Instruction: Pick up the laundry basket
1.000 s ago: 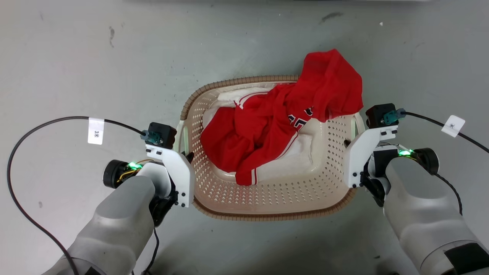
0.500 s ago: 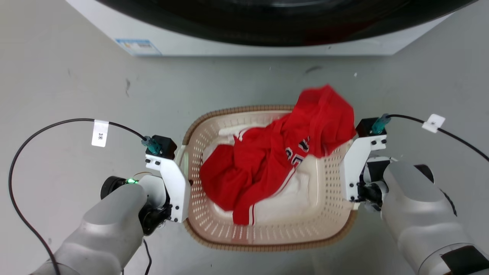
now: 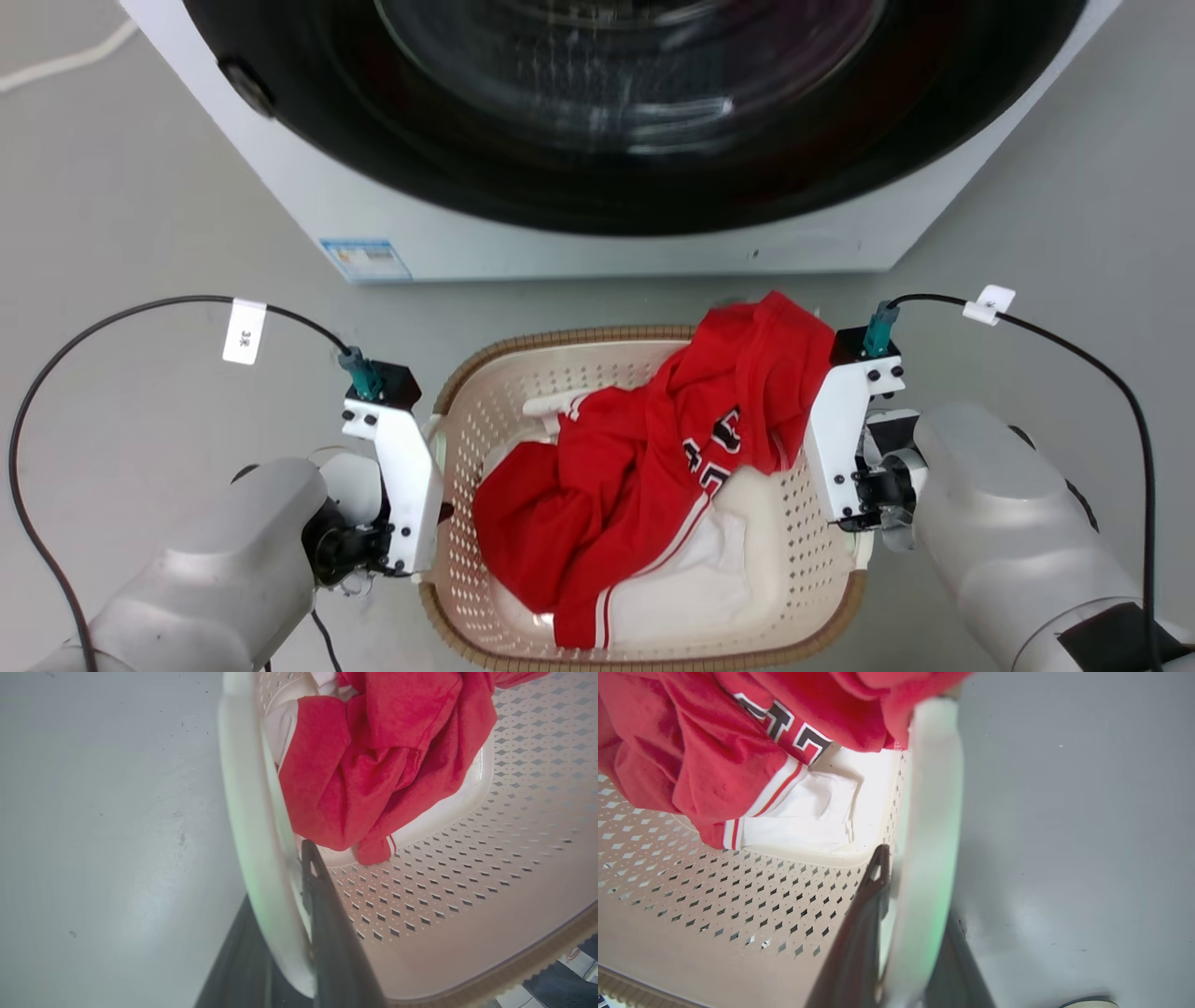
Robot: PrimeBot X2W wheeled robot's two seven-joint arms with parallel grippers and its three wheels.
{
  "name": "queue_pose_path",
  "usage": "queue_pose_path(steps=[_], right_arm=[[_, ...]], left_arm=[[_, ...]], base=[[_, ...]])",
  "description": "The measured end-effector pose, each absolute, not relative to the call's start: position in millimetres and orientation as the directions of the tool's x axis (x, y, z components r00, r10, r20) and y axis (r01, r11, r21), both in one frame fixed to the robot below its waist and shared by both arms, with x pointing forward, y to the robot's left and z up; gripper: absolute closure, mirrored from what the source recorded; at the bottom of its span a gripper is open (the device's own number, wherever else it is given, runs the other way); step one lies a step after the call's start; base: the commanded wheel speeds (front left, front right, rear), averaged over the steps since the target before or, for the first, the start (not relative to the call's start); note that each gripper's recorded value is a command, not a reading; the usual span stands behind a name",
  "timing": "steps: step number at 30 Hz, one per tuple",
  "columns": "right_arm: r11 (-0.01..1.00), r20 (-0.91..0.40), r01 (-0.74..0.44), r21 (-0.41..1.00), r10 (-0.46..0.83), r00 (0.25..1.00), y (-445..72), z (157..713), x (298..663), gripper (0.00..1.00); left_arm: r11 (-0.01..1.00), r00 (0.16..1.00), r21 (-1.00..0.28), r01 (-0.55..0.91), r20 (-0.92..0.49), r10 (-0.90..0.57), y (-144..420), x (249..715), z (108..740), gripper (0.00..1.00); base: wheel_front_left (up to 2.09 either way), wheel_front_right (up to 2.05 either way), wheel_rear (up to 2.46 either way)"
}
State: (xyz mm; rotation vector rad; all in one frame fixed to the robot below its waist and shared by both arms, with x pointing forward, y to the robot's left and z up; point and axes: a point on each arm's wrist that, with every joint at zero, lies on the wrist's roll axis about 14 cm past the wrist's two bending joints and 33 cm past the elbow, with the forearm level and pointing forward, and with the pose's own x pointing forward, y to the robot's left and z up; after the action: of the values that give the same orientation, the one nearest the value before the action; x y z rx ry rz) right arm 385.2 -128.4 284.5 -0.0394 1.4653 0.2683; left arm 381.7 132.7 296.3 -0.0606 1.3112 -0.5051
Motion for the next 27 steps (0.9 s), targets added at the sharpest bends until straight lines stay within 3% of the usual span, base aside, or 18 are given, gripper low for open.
queue_pose_path(steps=[13, 27], right_arm=[[0.969, -0.976, -0.216, 0.124, 0.158, 0.151, -128, 347, 371, 1.0], [0.965, -0.974, -0.23, 0.125, 0.164, 0.158, -126, 372, 346, 1.0]], left_arm=[[0.881, 0.191, -0.314, 0.355, -0.898, -0.397, 135, 361, 355, 1.0], [0.883, 0.164, -0.321, 0.343, -0.905, -0.393, 138, 328, 373, 1.0]], base=[[0.0, 0.0, 0.0], [0.0, 0.0, 0.0]])
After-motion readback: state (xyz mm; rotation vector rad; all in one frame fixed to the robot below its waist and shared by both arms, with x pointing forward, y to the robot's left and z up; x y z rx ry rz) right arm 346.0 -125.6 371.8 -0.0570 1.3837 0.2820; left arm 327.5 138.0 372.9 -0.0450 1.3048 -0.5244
